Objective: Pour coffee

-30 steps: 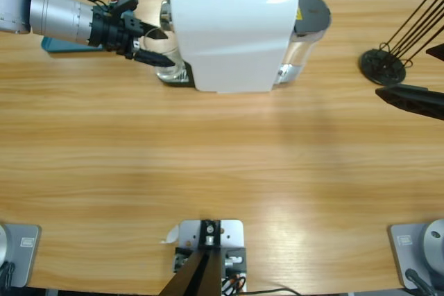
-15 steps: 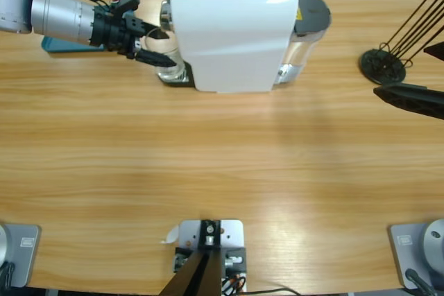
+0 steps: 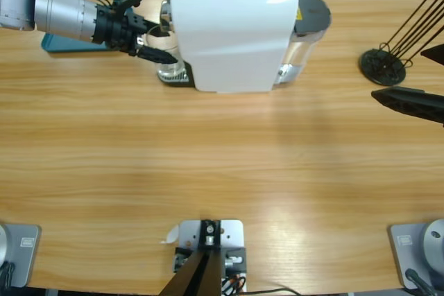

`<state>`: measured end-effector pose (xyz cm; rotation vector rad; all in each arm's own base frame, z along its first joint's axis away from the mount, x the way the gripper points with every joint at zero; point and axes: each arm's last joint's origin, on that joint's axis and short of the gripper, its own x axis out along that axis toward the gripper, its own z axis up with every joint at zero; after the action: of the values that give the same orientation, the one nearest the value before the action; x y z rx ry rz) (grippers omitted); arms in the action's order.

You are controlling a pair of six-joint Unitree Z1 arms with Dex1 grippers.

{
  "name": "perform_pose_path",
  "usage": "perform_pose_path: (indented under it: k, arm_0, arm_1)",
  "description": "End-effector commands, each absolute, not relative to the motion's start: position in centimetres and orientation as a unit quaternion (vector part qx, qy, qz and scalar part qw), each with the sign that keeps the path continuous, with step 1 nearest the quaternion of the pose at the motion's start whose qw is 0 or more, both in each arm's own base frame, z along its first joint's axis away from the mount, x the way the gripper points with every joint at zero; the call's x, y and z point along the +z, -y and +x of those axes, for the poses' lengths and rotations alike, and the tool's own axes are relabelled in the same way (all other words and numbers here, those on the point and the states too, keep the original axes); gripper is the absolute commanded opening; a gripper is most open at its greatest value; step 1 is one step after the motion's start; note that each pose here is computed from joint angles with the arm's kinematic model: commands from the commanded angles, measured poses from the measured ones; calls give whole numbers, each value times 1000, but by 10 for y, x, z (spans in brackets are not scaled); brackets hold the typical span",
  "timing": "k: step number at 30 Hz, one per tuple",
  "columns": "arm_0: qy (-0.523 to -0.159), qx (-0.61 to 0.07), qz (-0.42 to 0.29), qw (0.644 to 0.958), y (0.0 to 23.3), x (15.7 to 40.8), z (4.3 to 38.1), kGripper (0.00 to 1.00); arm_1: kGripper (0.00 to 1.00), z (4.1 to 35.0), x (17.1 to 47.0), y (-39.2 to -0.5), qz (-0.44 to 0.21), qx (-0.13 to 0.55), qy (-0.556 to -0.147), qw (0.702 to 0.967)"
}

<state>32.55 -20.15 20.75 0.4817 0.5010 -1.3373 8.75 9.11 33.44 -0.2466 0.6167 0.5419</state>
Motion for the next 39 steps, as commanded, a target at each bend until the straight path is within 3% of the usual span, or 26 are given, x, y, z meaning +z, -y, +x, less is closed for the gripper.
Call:
perform_pose_path:
  k: [1,3,4,6,8,9,16,26,30,33,39]
  arm_0:
    - [-249,-615,218,715,212,187,322,219]
    - [-250,-615,219,716,212,187,323,227]
    - [-250,-614,219,716,211,187,322,330]
    - [-250,-615,221,714,213,186,321,776]
    - [-253,-613,230,713,216,185,318,969]
    - [-254,-611,233,713,217,184,318,991]
    - [-254,-611,231,713,215,185,317,1000]
    - [-231,-595,216,739,178,210,315,1000]
    - [-226,-593,213,743,173,216,312,1000]
    - [-226,-586,210,750,161,222,301,1000]
    - [-212,-584,178,763,133,258,249,1000]
  arm_1:
    - [1000,88,323,-92,-124,261,-315,904]
    - [1000,88,324,-92,-123,261,-314,904]
    - [1000,88,324,-92,-123,261,-314,904]
    - [1000,88,323,-92,-124,261,-315,904]
    - [1000,88,323,-92,-124,260,-315,904]
    - [1000,88,323,-92,-124,261,-315,904]
    - [1000,88,323,-92,-124,260,-315,904]
    - [1000,89,325,-93,-123,260,-313,905]
    - [1000,89,329,-92,-124,257,-312,906]
    - [1000,89,336,-92,-121,255,-306,909]
    - [1000,111,362,-122,-125,264,-316,903]
